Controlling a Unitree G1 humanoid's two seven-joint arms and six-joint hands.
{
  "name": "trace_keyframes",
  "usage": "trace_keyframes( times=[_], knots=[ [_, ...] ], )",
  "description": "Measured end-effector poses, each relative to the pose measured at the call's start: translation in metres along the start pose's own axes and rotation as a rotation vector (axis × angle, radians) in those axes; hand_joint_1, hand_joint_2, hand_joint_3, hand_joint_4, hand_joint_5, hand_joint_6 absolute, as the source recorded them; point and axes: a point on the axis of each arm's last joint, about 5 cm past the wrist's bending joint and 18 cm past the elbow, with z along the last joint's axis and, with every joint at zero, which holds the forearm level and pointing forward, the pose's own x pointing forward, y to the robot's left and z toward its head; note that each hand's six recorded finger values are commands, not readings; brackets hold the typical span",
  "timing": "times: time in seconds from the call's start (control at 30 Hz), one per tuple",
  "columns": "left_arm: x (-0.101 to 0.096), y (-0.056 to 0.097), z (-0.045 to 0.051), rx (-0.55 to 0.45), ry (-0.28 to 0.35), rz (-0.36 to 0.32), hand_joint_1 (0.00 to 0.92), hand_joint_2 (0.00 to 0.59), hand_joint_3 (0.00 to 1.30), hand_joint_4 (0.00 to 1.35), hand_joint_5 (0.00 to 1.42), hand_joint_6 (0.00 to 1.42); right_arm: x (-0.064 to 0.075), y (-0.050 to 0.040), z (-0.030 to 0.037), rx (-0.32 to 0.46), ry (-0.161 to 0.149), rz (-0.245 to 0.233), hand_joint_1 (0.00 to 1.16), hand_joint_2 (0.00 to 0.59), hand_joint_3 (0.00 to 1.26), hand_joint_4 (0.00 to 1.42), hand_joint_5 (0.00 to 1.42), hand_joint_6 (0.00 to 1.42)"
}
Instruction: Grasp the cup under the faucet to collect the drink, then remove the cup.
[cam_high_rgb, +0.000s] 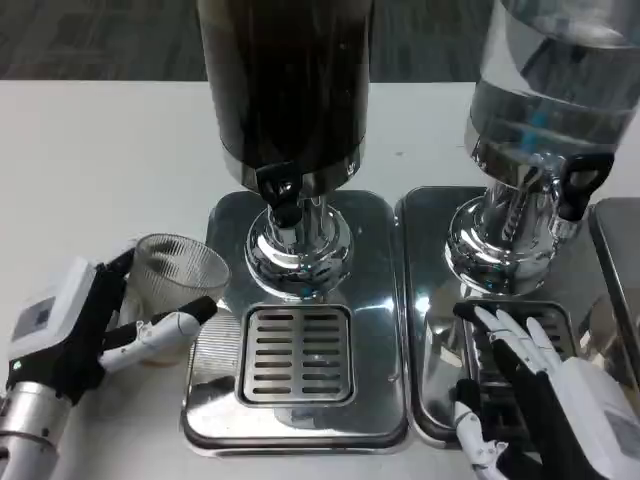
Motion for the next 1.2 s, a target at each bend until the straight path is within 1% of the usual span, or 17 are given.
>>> trace_keyframes(
  times=[0.23, 0.5, 0.63, 0.77, 0.97, 1.2],
  knots=[
    [-0.002, 0.000, -0.0002, -0.007, -0.004, 0.000, 0.131, 0.232, 0.37, 0.44, 0.72, 0.74, 0.000, 0.0001, 0.0002, 0.002, -0.001, 0.000, 0.54, 0.583, 0.14, 0.08, 0.00, 0.11],
    [-0.009, -0.001, -0.0017, -0.023, -0.006, 0.010, 0.147, 0.234, 0.38, 0.45, 0.74, 0.75, -0.001, 0.0019, 0.0011, 0.008, -0.002, 0.010, 0.54, 0.583, 0.14, 0.08, 0.00, 0.11],
    [-0.012, 0.000, -0.0029, -0.030, -0.006, 0.025, 0.150, 0.235, 0.38, 0.46, 0.74, 0.76, -0.003, 0.0032, 0.0011, 0.012, 0.006, 0.018, 0.54, 0.583, 0.14, 0.09, 0.00, 0.11],
    [-0.014, 0.004, -0.0030, -0.042, -0.018, 0.055, 0.146, 0.229, 0.38, 0.46, 0.74, 0.77, -0.004, 0.0037, 0.0018, 0.014, 0.005, 0.020, 0.54, 0.583, 0.14, 0.09, 0.00, 0.11],
    [-0.020, 0.006, -0.0031, -0.064, -0.020, 0.088, 0.138, 0.228, 0.38, 0.46, 0.74, 0.78, -0.005, 0.0039, 0.0028, 0.018, 0.006, 0.019, 0.54, 0.583, 0.14, 0.09, 0.00, 0.11],
    [-0.023, 0.008, -0.0045, -0.065, -0.014, 0.096, 0.136, 0.227, 0.38, 0.46, 0.75, 0.78, -0.007, 0.0045, 0.0032, 0.021, 0.011, 0.023, 0.54, 0.583, 0.14, 0.09, 0.00, 0.12]
  ],
)
